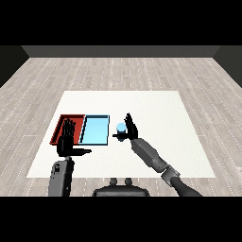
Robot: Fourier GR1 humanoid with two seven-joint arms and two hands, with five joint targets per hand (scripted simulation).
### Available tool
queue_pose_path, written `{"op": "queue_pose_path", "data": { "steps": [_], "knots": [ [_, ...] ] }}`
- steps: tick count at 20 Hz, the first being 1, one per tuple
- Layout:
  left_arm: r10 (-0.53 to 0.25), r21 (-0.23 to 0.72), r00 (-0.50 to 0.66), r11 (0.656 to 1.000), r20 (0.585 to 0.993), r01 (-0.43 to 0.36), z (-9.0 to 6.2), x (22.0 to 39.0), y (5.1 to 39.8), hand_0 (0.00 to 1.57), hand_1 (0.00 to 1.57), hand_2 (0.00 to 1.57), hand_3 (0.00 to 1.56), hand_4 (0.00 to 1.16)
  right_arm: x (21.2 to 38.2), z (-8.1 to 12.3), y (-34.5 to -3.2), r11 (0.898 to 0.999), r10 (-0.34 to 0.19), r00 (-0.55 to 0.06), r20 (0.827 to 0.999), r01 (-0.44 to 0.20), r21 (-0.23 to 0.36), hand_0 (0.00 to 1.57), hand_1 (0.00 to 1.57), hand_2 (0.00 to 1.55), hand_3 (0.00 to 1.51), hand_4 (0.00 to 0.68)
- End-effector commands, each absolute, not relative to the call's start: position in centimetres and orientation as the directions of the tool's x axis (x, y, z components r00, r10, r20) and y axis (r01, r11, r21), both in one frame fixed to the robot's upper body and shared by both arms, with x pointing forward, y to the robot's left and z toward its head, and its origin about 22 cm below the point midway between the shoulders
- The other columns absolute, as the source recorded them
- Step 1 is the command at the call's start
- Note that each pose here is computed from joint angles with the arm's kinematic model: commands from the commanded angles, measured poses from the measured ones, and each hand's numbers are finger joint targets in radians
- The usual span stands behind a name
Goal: Pick the blue can and put it in the blue box
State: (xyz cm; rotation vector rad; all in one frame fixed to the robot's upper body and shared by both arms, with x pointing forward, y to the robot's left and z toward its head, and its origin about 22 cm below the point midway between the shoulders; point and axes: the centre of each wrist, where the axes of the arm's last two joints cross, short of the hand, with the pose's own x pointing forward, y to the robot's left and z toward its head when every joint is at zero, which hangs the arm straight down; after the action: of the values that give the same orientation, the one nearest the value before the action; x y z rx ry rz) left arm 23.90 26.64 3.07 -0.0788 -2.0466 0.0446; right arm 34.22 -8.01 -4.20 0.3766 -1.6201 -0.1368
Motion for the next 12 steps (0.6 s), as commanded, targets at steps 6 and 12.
{"op": "queue_pose_path", "data": {
  "steps": [6, 12],
  "knots": [
    [0.065, -0.051, -0.454, 0.998, 0.889, 0.044, 4.1, 24.3, 27.4, 0.0, 0.0, 0.0, 0.0, 0.0, 34.3, -5.6, -8.3, 0.965, -0.256, -0.022, 0.966, -0.062, 0.254, 0.0, 0.0, 0.0, 0.0, 0.0],
    [0.071, -0.059, -0.459, 0.997, 0.885, 0.04, 3.2, 23.7, 26.6, 0.0, 0.0, 0.0, 0.0, 0.0, 34.5, -5.9, -8.6, 0.994, -0.077, -0.031, 0.997, 0.078, 0.079, 1.49, 1.49, 1.48, 1.44, 0.634]
  ]
}}
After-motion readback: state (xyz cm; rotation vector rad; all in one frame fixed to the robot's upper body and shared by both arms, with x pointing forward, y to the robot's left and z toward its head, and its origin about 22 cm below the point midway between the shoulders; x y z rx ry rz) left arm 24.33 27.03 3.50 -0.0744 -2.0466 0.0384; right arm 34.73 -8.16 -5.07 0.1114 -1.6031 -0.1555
